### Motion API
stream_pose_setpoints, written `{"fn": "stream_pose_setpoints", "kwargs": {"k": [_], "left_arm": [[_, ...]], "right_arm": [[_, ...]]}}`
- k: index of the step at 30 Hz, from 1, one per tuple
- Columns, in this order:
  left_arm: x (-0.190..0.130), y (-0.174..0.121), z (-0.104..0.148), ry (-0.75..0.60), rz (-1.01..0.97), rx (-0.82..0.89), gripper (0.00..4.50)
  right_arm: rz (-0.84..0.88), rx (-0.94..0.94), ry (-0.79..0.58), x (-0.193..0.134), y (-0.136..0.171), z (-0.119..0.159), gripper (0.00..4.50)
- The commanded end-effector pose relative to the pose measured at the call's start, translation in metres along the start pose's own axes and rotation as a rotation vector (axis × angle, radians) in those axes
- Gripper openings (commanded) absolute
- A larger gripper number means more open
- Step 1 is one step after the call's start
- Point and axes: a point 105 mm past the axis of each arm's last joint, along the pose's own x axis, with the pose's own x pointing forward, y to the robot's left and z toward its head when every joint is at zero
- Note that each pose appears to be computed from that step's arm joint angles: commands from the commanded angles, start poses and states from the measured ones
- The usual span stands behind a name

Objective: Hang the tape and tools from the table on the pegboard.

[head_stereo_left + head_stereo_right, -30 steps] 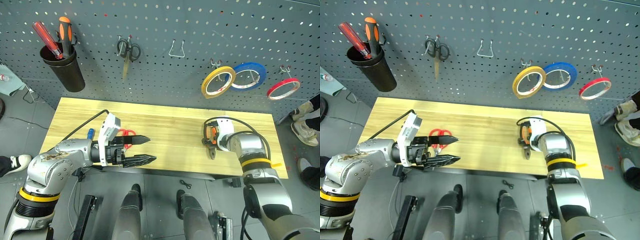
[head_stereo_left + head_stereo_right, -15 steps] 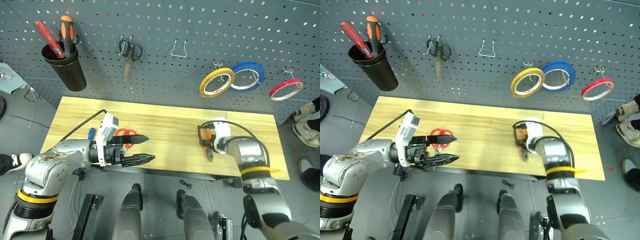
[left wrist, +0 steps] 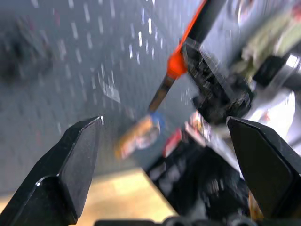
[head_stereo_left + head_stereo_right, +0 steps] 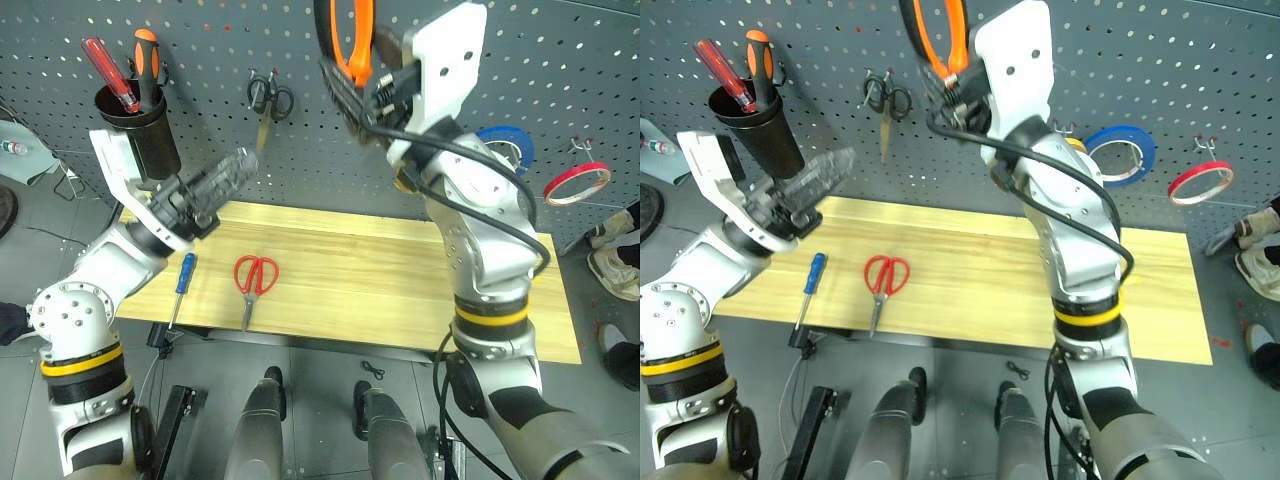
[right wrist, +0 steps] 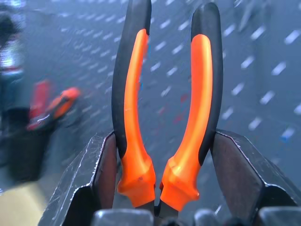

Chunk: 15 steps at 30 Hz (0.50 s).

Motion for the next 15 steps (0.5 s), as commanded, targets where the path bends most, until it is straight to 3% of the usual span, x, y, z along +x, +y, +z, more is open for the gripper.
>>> {"fn": "stream_pose_setpoints", "kwargs": {"k": [1, 7, 15], "left_arm": [[0.013, -0.009, 0.014, -0.073, -0.032, 0.021, 4.5], [0.017, -0.01, 0.014, -0.068, -0.038, 0.03, 4.5], [0.018, -0.013, 0.011, -0.046, -0.053, 0.025, 4.5]], "right_arm": [[-0.146, -0.109, -0.142, 0.014, -0.028, 0.021, 2.66], [-0.197, -0.226, -0.216, 0.024, -0.039, 0.016, 2.66], [-0.212, -0.18, -0.209, 0.025, -0.036, -0.005, 2.66]]}}
